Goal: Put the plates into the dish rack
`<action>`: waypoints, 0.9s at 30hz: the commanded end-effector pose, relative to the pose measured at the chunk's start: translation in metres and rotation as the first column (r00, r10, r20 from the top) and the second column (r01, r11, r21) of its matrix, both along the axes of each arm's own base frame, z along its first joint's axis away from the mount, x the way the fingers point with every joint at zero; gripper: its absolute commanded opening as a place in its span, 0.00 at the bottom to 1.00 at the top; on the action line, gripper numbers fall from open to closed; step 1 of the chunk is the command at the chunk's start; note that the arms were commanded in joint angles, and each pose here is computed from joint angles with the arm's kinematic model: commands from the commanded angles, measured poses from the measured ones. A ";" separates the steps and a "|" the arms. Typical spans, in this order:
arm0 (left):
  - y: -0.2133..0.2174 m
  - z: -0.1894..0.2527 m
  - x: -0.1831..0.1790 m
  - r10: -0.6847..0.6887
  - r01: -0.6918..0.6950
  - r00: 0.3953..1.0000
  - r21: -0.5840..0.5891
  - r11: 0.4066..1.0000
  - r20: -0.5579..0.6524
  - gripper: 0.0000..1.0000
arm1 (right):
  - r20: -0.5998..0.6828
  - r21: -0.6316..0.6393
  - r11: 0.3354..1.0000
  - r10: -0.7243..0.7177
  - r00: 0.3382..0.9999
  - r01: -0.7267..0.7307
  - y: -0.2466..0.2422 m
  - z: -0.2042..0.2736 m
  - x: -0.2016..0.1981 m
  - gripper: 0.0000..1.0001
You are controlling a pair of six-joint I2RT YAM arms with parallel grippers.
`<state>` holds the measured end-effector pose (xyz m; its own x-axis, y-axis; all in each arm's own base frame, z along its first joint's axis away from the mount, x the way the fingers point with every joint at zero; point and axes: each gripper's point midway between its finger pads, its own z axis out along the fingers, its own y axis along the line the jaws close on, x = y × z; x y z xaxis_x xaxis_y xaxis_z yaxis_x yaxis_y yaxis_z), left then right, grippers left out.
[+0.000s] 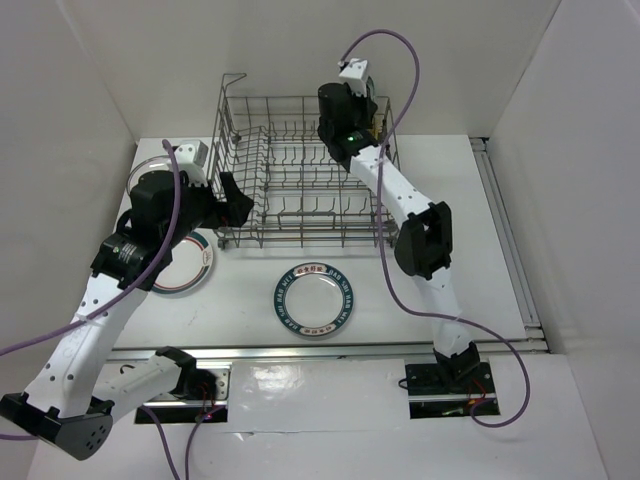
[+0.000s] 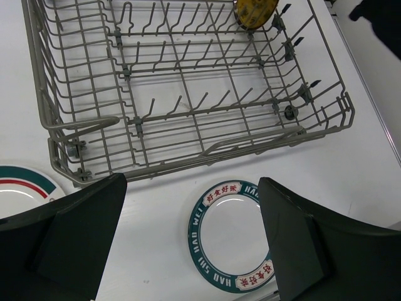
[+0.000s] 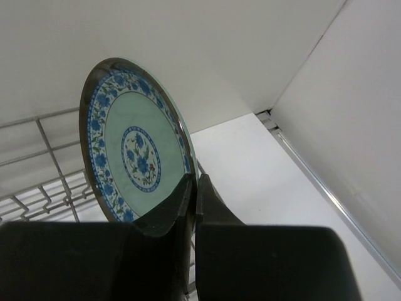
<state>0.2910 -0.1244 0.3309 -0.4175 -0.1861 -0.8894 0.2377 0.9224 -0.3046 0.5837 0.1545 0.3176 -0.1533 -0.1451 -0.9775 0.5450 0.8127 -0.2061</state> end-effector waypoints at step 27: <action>-0.003 0.016 -0.006 -0.016 0.018 0.999 -0.043 0.999 0.042 1.00 | 0.035 0.014 0.999 -0.047 0.998 0.047 -0.010 -0.038 0.029 0.00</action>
<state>0.2891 -0.1266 0.3317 -0.4200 -0.1851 -0.8885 0.2513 0.9170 -0.3098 0.6076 0.1462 0.2721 -0.1885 -0.1689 -0.9675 0.5623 0.7891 -0.2473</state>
